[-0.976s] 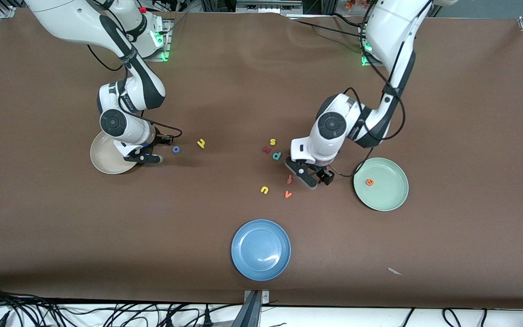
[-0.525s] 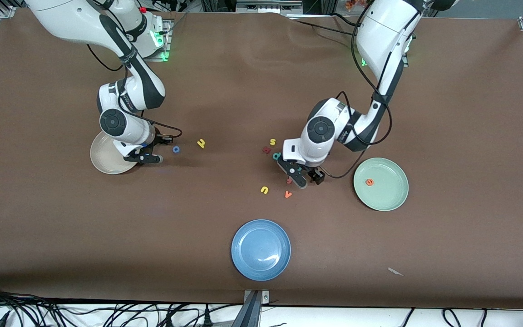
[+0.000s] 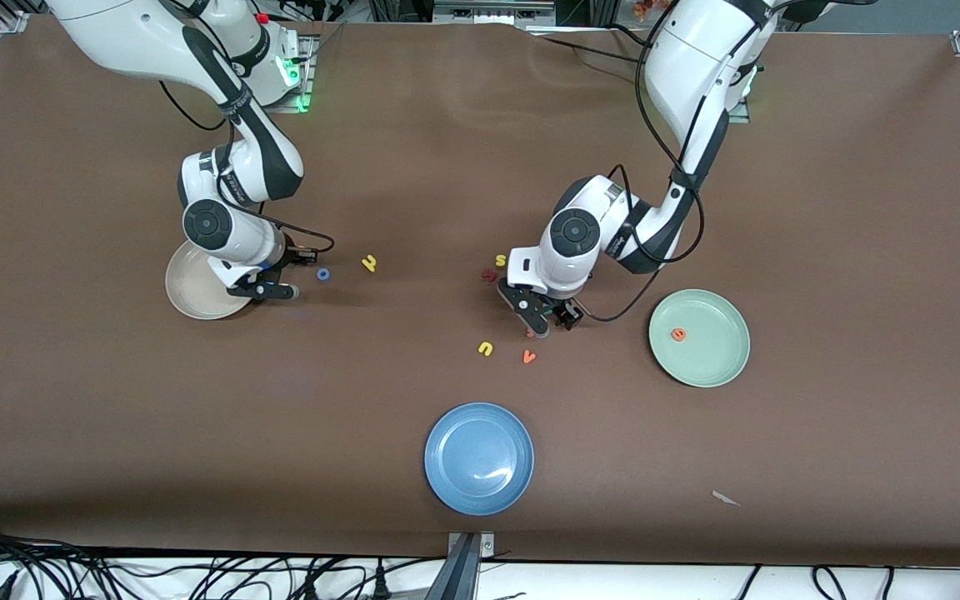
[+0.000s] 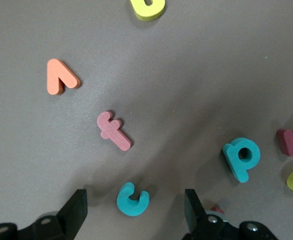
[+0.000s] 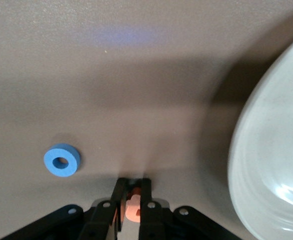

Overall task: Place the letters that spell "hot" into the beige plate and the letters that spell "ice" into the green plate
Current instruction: 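Grasp the orange t with the right gripper while the left gripper grasps the teal c, then drop the orange t on the beige plate while the left gripper drops the teal c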

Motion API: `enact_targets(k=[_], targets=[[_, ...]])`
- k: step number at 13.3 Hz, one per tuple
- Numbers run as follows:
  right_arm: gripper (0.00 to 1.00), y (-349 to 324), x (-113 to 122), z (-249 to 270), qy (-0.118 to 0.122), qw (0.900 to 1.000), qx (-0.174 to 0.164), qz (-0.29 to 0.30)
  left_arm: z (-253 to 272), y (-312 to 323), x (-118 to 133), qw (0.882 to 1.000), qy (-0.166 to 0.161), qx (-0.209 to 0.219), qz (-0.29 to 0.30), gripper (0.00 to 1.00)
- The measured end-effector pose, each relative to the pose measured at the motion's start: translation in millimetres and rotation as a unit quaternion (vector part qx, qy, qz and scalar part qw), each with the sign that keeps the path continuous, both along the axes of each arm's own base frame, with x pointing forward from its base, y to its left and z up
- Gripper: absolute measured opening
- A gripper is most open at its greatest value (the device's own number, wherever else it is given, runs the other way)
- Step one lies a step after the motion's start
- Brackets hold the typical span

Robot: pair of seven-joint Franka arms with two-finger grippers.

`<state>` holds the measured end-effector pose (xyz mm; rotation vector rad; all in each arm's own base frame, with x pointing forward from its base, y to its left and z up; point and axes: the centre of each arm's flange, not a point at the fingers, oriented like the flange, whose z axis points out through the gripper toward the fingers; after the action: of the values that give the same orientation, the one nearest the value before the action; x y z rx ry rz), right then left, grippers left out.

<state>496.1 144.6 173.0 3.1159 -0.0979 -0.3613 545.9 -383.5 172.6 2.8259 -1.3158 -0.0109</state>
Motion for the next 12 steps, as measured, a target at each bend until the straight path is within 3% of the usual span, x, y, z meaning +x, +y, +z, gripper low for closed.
enact_targets(k=[2, 6, 9, 12], targets=[[0.15, 0.4, 3.6, 3.8, 0.005, 1.000, -0.002, 0.000, -2.4, -0.5, -0.8, 1.000, 0.001, 0.000, -0.002, 0.67], [0.15, -1.8, 34.8, 49.5, 0.048, 0.999, -0.020, -0.002, 1.0, -0.8, 2.7, 1.000, -0.005, -0.002, -0.001, 0.28], [0.15, -37.9, 62.5, 85.9, 0.055, 0.998, -0.023, 0.006, 3.0, -1.3, 4.2, 1.000, -0.007, -0.004, -0.001, 0.28], [0.15, -111.8, 73.4, 83.2, 0.062, 0.997, -0.014, 0.037, 24.3, 1.7, 16.6, 1.000, -0.022, -0.012, 0.006, 0.28]])
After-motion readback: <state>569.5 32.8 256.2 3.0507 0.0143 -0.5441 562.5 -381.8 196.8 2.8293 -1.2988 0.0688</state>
